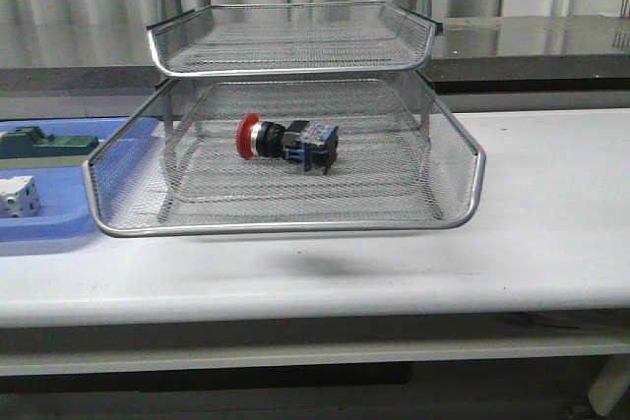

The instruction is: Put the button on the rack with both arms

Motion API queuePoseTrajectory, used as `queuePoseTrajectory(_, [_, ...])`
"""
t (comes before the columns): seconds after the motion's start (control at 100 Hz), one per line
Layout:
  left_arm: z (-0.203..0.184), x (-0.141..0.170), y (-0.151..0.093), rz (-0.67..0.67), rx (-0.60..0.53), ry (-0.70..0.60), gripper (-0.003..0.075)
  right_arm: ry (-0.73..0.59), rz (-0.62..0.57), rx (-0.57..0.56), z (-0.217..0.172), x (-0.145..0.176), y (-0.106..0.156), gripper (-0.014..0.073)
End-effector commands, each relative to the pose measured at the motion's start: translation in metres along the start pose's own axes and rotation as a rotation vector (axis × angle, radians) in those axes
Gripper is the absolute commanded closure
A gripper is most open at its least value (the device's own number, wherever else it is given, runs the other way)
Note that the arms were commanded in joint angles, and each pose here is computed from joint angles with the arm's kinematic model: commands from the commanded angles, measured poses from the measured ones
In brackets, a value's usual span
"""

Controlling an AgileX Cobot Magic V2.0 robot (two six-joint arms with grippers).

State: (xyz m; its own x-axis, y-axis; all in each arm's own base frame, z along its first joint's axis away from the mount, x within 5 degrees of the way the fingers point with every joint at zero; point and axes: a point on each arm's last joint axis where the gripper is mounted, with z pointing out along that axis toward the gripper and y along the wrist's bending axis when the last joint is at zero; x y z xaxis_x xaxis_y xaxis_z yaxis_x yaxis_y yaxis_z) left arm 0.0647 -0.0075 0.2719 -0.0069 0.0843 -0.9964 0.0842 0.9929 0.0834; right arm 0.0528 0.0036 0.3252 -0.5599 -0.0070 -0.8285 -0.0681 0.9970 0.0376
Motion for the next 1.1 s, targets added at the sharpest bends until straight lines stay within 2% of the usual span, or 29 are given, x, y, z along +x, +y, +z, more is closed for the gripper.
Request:
queuePoseTrajectory(0.0, [-0.001, -0.015, 0.004, -0.026, -0.039, -0.087, 0.0741, -0.084, -0.009, 0.002, -0.006, -0.012, 0.0, 0.0666])
queuePoseTrajectory(0.53, [-0.001, -0.015, 0.004, -0.026, -0.039, -0.087, 0.0741, -0.088, -0.008, 0.0, -0.006, -0.013, 0.0, 0.0666])
queuePoseTrajectory(0.74, [-0.001, -0.015, 0.004, -0.026, -0.039, -0.087, 0.0741, -0.136, 0.019, -0.043, -0.004, -0.02, 0.004, 0.0666])
queuePoseTrajectory(0.88, [-0.001, -0.015, 0.004, -0.026, -0.039, -0.087, 0.0741, -0.071, 0.082, -0.112, 0.015, -0.028, 0.012, 0.0664])
queuePoseTrajectory(1.09, [-0.001, -0.015, 0.004, -0.026, -0.039, -0.087, 0.0741, 0.09, 0.224, -0.231, 0.065, -0.041, 0.028, 0.0664])
